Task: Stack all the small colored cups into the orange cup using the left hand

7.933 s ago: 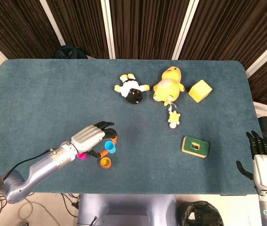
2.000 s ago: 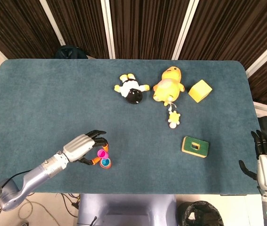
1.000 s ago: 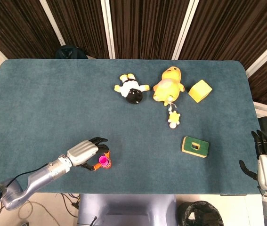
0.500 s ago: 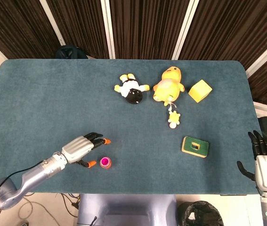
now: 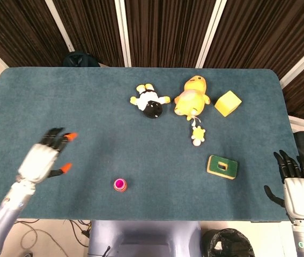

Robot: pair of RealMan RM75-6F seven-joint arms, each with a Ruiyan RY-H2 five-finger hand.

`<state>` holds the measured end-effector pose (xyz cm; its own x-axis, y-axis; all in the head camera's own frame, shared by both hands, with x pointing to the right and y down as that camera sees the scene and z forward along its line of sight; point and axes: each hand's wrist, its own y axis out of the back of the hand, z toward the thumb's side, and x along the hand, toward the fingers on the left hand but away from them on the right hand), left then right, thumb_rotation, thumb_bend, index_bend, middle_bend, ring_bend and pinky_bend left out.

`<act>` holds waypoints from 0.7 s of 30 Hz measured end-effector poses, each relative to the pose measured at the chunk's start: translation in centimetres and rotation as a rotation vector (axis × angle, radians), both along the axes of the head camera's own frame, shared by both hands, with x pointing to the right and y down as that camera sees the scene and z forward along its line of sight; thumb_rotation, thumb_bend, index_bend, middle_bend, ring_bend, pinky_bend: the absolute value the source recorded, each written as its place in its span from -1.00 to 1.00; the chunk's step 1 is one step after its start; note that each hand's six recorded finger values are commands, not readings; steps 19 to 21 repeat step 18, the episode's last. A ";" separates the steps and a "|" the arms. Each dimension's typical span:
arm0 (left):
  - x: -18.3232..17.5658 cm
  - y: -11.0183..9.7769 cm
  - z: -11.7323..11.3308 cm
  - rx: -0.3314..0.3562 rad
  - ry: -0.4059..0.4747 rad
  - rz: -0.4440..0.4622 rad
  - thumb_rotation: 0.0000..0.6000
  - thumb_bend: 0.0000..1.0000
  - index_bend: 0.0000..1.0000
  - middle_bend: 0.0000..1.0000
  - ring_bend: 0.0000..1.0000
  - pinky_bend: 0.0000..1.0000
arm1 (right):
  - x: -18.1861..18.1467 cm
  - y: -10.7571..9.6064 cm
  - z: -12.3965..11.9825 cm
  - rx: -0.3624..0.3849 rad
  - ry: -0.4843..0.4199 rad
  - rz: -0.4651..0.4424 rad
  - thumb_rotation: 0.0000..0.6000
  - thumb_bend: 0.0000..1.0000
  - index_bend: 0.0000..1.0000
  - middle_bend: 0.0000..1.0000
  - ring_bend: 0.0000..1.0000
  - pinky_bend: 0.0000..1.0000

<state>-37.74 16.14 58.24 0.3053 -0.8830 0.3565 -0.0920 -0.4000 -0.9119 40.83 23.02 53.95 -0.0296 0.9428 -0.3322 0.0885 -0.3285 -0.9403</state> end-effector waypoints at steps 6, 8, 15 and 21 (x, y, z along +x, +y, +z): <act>-4.8 3.3 -0.6 0.037 -0.069 -0.143 1.00 -0.53 -0.76 -0.72 -0.94 -0.84 | -0.6 0.1 0.3 -0.010 -0.005 -0.028 1.00 -0.35 -0.90 -0.86 -0.73 -0.88; -5.2 3.7 -0.8 0.047 -0.057 -0.165 1.00 -0.53 -0.76 -0.74 -0.95 -0.84 | -0.5 0.1 0.3 -0.008 -0.003 -0.025 1.00 -0.35 -0.90 -0.86 -0.73 -0.88; -7.0 4.9 -1.0 0.048 -0.058 -0.237 1.00 -0.53 -0.76 -0.74 -0.96 -0.85 | -0.3 0.1 0.4 -0.009 0.000 -0.018 1.00 -0.35 -0.90 -0.86 -0.73 -0.88; -7.4 4.8 -1.1 0.043 -0.071 -0.239 1.00 -0.53 -0.74 -0.74 -0.96 -0.85 | -0.3 0.1 0.3 -0.009 0.000 -0.018 1.00 -0.35 -0.90 -0.86 -0.73 -0.88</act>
